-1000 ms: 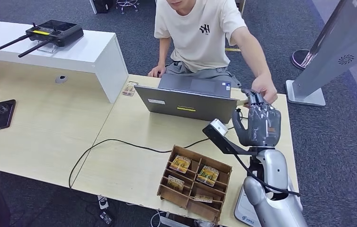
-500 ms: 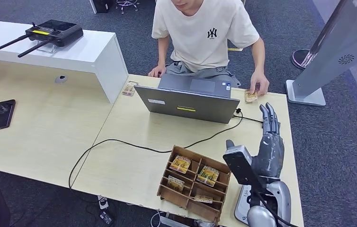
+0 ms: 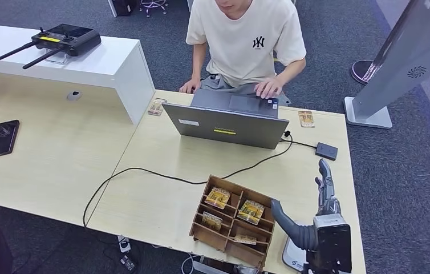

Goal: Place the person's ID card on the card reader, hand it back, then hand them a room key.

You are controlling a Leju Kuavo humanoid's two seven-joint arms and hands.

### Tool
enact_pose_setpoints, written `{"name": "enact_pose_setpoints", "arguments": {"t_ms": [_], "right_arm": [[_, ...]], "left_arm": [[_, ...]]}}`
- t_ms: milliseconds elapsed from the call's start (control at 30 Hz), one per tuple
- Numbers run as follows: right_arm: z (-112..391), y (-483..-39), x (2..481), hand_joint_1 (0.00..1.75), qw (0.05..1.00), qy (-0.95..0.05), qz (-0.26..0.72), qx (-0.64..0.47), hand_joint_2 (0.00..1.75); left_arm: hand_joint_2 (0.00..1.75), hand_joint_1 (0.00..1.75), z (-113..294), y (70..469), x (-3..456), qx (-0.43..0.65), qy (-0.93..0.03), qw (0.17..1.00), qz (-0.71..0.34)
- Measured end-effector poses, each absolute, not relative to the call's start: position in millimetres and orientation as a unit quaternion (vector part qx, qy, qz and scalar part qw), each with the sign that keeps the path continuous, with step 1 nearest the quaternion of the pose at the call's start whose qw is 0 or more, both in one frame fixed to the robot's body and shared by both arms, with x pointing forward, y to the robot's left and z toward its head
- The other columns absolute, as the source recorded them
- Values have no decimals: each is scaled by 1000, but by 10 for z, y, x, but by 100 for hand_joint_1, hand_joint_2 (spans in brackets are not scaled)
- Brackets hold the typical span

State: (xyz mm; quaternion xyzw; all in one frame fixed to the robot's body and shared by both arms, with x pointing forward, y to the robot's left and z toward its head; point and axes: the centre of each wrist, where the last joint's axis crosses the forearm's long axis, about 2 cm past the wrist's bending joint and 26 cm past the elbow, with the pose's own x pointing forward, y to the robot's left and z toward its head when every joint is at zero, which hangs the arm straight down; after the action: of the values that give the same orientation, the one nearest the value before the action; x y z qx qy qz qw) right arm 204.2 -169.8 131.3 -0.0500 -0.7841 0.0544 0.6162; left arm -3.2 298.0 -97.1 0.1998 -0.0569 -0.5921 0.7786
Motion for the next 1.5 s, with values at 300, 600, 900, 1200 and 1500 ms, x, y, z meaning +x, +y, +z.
{"name": "enact_pose_setpoints", "arguments": {"t_ms": [300,600,900,1200,1500], "right_arm": [[1258,-1750,1718,0,634,-773,15,1,175],[1147,-1816,1461,0,624,-775,104,-5,175],[1067,-1757,1325,13,591,-780,207,-3,175],[1039,-1720,1278,175,557,-787,265,-21,175],[1021,-1702,1271,175,526,-792,303,-64,175]], "left_arm": [[0,0,-883,2944,-95,193,-54,782,-590],[0,0,-804,2890,-72,194,-62,786,-583],[0,0,-783,2879,-57,197,-65,798,-566],[0,0,-781,2900,-34,201,-70,800,-561],[0,0,-781,2925,11,209,-76,804,-552]]}}
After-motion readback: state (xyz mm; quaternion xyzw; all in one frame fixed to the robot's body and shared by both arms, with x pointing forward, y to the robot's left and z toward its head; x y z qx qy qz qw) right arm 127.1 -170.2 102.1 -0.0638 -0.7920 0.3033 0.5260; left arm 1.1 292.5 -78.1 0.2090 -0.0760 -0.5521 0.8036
